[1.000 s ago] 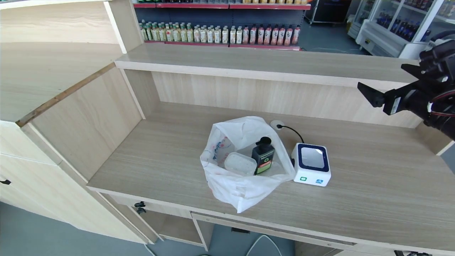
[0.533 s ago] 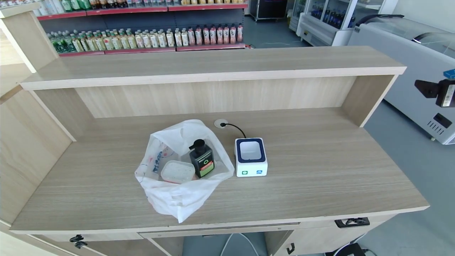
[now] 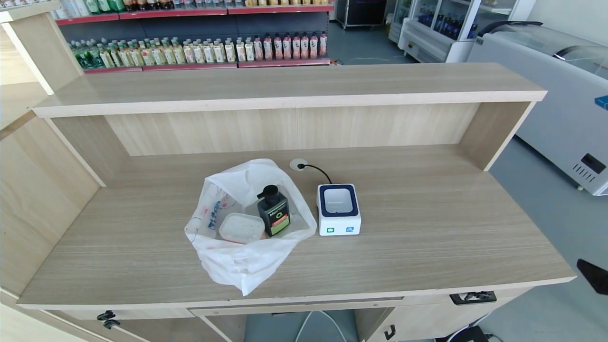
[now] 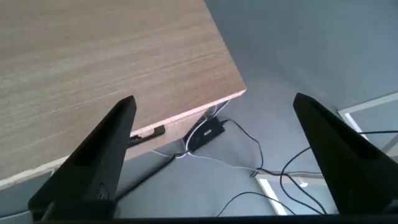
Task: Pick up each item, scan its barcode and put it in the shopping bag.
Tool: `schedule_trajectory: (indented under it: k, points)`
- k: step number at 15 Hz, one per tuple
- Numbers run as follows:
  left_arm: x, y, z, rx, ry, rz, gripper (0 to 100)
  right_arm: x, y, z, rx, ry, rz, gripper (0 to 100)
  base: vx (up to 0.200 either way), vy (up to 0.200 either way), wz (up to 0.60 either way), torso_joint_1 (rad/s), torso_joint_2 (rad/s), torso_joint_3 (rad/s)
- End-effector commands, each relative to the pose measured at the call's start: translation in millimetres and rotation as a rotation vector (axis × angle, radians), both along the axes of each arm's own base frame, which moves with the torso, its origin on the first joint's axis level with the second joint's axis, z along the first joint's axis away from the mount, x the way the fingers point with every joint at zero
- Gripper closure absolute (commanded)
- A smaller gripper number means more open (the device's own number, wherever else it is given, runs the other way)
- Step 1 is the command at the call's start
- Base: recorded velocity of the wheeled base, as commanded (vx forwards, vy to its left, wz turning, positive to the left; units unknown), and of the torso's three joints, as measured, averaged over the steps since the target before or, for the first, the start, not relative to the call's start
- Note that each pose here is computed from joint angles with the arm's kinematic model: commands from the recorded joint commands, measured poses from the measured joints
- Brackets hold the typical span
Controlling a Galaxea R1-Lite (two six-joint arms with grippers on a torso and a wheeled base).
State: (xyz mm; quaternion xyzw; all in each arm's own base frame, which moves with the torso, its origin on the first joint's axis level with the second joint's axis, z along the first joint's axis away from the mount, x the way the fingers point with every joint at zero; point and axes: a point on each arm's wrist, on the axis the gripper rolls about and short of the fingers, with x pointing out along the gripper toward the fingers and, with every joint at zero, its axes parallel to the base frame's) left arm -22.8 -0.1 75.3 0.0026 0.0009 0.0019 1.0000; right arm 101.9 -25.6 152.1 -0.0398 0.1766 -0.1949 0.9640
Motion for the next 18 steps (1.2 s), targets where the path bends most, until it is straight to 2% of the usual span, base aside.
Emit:
schedule_trajectory:
  k: [1, 3, 5, 6, 7, 18]
  points:
    - [0.0, 0.0, 0.0, 0.001, 0.000, 0.001, 0, -77.1, 19.0, -55.1, 0.033, -0.054, 0.110, 0, 0.000, 0.000, 0.00, 0.000, 0.00, 0.000]
    - [0.0, 0.0, 0.0, -0.001, 0.000, 0.001, 0, -99.8, 20.1, -69.6, 0.033, -0.073, 0.108, 0, 0.000, 0.000, 0.00, 0.000, 0.00, 0.000]
    - [0.0, 0.0, 0.0, 0.001, 0.000, -0.001, 0, -118.9, 24.1, -71.5, 0.044, -0.275, 0.290, 0, 0.000, 0.000, 0.00, 0.000, 0.00, 0.000]
    - [0.0, 0.0, 0.0, -0.001, 0.000, 0.001, 0, -123.9, 25.0, -73.2, 0.046, -0.342, 0.338, 0, 0.000, 0.000, 0.00, 0.000, 0.00, 0.000]
    - [0.0, 0.0, 0.0, -0.001, 0.000, 0.001, 0, -125.3, 24.7, -73.7, 0.044, -0.364, 0.349, 0, 0.000, 0.000, 0.00, 0.000, 0.00, 0.000]
    - [0.0, 0.0, 0.0, -0.001, 0.000, 0.001, 0, -125.0, 24.1, -73.7, 0.043, -0.373, 0.325, 0, 0.000, 0.000, 0.00, 0.000, 0.00, 0.000]
